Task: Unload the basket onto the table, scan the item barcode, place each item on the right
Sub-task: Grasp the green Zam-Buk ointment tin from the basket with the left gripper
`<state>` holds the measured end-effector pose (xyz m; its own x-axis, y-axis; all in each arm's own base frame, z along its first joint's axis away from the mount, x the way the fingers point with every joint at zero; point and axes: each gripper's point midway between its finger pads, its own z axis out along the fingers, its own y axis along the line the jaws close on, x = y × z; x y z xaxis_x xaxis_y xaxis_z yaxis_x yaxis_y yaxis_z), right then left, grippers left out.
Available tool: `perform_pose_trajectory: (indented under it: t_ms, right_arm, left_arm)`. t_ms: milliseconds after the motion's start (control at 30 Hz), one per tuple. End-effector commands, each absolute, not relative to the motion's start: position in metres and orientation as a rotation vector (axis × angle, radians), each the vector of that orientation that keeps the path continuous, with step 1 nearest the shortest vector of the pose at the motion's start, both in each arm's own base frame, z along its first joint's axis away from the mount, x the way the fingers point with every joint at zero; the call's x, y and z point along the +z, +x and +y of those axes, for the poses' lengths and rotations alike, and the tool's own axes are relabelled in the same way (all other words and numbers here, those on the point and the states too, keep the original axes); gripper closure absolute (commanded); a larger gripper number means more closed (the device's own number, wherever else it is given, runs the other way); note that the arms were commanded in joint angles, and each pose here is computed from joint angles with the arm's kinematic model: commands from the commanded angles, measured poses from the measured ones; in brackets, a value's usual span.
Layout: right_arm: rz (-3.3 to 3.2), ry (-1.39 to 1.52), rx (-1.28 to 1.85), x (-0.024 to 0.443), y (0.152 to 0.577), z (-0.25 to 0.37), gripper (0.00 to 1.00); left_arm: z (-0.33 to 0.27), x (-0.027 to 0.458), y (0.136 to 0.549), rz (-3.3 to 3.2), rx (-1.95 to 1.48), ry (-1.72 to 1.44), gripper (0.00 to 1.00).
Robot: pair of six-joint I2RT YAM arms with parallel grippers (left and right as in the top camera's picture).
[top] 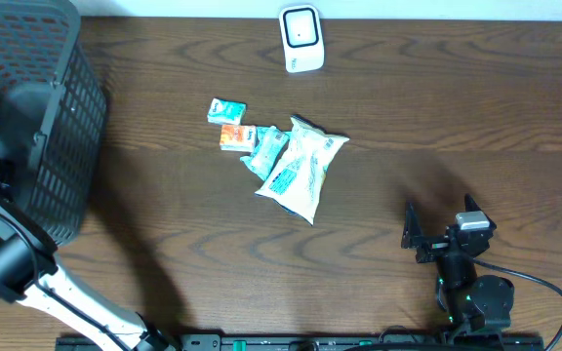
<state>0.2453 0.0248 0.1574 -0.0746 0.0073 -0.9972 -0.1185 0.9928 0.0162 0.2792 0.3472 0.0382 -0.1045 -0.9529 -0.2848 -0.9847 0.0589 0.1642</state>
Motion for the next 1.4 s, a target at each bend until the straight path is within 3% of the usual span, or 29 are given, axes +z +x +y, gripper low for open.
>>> perform_pose_trajectory:
  t_ms: [0, 100, 233, 400, 600, 733, 1067, 1367]
  right_arm:
    - [1.647, -0.074, 0.108, 0.156, 0.245, 0.024, 0.01]
    - [1.647, -0.074, 0.108, 0.156, 0.245, 0.024, 0.01]
    - [1.647, -0.074, 0.108, 0.156, 0.245, 0.024, 0.01]
    - [1.647, -0.074, 0.108, 0.156, 0.245, 0.024, 0.01]
    - [1.647, -0.074, 0.108, 0.156, 0.245, 0.024, 0.01]
    - [1.647, -0.074, 0.108, 0.156, 0.245, 0.024, 0.01]
    - [1.647, -0.074, 0.108, 0.156, 0.245, 0.024, 0.01]
    - [1.647, -0.074, 0.108, 0.156, 0.245, 0.024, 0.01]
  left_arm:
    - [0.351, 0.013, 0.269, 2.24, 0.511, -2.08, 0.02]
    - [0.352, 0.004, 0.27, 2.296, 0.509, -2.035, 0.02]
    - [0.356, 0.005, 0.274, 2.329, 0.511, -1.971, 0.14]
    - [0.35, 0.002, 0.282, 2.334, 0.42, -1.97, 0.39]
    - [0.334, 0.001, 0.307, 2.42, 0.19, -1.848, 0.41]
    - [0.33, 0.015, 0.317, 2.405, 0.159, -1.806, 0.53]
    - [0.322, 0.122, 0.347, 2.224, 0.143, -1.615, 0.53]
    - [0.254, 0.279, 0.396, 1.979, -0.179, -1.186, 0.53]
